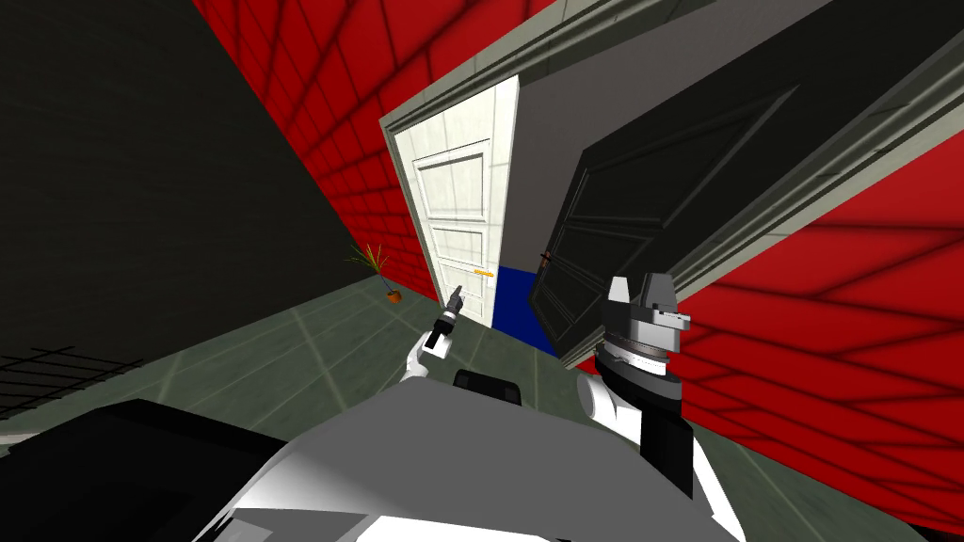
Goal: Push the door open
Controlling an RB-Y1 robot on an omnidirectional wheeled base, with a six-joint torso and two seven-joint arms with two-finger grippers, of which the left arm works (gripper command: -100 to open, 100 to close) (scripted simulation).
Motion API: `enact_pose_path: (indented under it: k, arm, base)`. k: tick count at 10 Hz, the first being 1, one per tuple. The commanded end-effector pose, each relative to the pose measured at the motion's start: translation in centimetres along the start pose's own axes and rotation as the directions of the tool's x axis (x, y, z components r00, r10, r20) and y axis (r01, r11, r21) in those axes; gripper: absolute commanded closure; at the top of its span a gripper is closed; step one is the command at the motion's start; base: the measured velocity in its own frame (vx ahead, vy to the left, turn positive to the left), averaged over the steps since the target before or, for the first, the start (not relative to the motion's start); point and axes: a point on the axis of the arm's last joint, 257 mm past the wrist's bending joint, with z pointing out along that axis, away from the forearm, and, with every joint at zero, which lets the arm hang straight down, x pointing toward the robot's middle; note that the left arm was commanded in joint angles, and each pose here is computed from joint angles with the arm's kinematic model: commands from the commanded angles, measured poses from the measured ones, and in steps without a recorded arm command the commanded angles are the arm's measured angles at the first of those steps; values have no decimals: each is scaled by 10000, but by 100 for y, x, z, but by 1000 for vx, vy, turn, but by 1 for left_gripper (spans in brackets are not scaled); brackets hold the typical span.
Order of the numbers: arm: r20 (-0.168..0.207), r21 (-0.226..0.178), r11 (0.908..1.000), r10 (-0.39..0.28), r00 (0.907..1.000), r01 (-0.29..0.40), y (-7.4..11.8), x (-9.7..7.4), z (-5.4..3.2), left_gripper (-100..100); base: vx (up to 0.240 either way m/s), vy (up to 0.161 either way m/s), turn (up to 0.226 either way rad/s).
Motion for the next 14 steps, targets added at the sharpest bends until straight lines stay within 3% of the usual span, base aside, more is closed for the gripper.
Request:
enact_pose_path:
  k: [1,7,11,14]
  arm:
    - [-102,-272,9996,-50,9999,48,119,61,28,-100]
    - [-433,-1160,9932,-184,9989,133,543,226,77,-100]
    - [-665,-1807,9834,-257,9975,133,842,344,90,-100]
    - [-644,-1864,9824,-257,9976,133,880,318,107,-100]
  base:
    - [136,24,-71]
    - [133,28,-67]
    - [161,46,-71]
    - [131,34,-31]
